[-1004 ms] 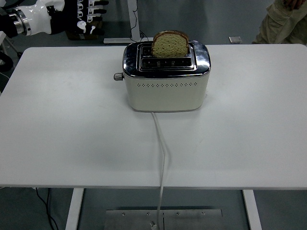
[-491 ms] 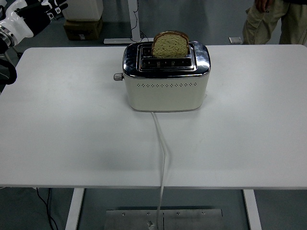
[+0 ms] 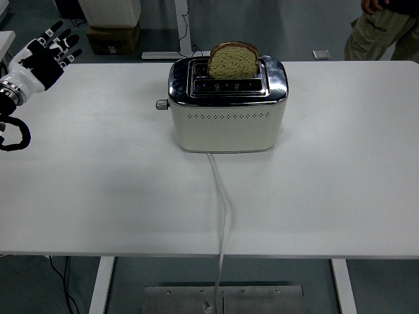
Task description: Press down toaster
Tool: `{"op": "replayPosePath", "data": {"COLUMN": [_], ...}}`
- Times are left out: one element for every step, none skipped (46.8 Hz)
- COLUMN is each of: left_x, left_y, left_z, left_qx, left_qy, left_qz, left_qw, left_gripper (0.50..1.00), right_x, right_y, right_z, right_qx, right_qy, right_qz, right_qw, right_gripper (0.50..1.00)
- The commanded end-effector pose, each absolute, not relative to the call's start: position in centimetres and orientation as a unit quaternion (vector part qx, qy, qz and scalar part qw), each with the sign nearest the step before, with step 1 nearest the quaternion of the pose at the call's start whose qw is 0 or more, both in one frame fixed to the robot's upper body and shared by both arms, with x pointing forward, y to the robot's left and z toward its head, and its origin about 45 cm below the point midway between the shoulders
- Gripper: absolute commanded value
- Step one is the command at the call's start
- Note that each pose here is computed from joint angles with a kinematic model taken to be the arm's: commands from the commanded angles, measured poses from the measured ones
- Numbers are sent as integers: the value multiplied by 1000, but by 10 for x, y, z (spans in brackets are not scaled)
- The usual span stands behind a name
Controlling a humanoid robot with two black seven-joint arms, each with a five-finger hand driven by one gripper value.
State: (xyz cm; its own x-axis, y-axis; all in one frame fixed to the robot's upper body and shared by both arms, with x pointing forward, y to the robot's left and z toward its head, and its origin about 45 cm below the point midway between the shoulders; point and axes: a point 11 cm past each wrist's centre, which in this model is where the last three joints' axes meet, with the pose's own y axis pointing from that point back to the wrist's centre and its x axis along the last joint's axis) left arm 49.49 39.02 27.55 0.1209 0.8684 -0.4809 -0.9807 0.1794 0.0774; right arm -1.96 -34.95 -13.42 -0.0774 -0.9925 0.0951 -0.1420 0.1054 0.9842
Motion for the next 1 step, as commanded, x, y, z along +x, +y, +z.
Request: {"op": "replayPosePath", "data": {"left_x": [495], "left_y": [389], "left_z": [272], "left_qx": [-129], "left_qy": [218], "left_qz": [628], "left_qw": [736], "left_gripper": [1000], "right_x": [-19], "right_y": [-349], "right_z": [-134], "right_qx": [492], "right_qy": [-577], "right_qz": [-453], "right_qw": [468], "right_gripper": [1000]}}
